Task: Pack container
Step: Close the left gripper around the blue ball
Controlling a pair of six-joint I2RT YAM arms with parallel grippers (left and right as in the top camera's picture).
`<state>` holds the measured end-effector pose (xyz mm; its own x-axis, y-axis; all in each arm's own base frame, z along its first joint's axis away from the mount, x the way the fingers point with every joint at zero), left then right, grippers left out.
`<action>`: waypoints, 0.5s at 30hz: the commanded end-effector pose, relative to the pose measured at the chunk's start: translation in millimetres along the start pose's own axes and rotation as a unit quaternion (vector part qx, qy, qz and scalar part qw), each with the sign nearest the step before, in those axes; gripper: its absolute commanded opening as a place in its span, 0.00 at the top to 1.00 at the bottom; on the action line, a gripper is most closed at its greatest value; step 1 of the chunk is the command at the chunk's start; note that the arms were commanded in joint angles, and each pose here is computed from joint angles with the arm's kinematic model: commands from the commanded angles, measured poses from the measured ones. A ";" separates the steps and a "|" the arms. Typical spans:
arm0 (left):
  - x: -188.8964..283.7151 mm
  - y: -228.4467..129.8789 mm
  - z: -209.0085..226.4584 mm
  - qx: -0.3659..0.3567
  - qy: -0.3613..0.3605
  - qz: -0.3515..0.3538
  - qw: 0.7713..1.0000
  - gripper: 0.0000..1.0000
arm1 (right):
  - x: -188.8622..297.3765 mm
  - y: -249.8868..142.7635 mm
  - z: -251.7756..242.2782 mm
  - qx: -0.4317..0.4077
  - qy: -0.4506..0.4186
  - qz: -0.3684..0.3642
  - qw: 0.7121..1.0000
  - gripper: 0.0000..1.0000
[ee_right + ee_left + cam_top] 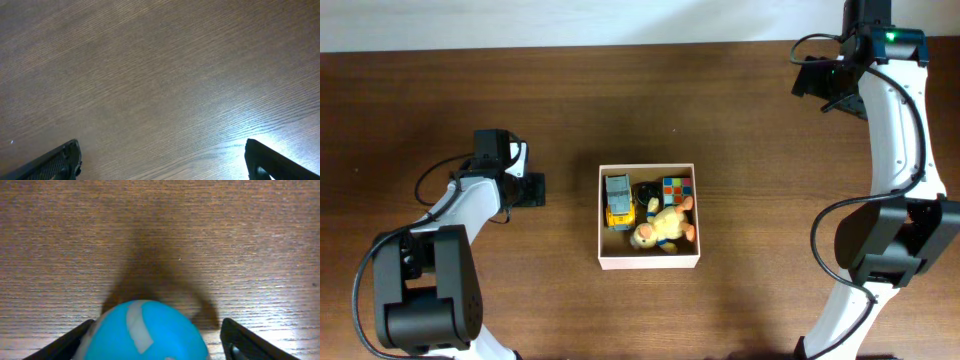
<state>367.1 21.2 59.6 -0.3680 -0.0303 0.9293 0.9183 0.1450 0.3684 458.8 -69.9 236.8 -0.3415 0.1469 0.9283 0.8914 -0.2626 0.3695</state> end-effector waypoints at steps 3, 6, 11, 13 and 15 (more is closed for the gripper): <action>-2.6 -2.7 3.1 0.003 0.006 0.005 1.000 0.27 | -0.9 -1.0 0.6 -0.001 0.003 0.002 1.000 0.01; -2.6 -4.3 3.3 0.004 0.006 0.010 1.000 0.32 | -0.9 -1.0 0.6 -0.001 0.003 0.002 1.000 0.01; -2.5 -6.2 3.8 0.007 0.008 0.015 1.000 0.38 | -0.9 -1.0 0.6 -0.001 0.003 0.002 1.000 0.01; -2.4 -6.4 3.9 0.007 0.008 0.016 1.000 0.40 | -0.9 -1.0 0.6 -0.001 0.003 0.002 1.000 0.01; -1.9 -6.7 3.8 0.007 0.009 0.018 1.000 0.42 | -0.9 -1.0 0.6 -0.001 0.003 0.002 1.000 0.01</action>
<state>363.8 21.6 58.3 -0.3500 -0.0339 0.9361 0.9246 0.1476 0.3511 458.8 -69.9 236.8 -0.3415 0.1469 0.9283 0.8914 -0.2626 0.3695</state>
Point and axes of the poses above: each gripper's point midway between its finger pads, its own x axis back along the fingers, its own z axis along the line the jaws close on, y = z × x, the point moved 6 cm from there along x, back along the fingers, and after that the axes turned 9 degrees about x, right-handed, at the moved point
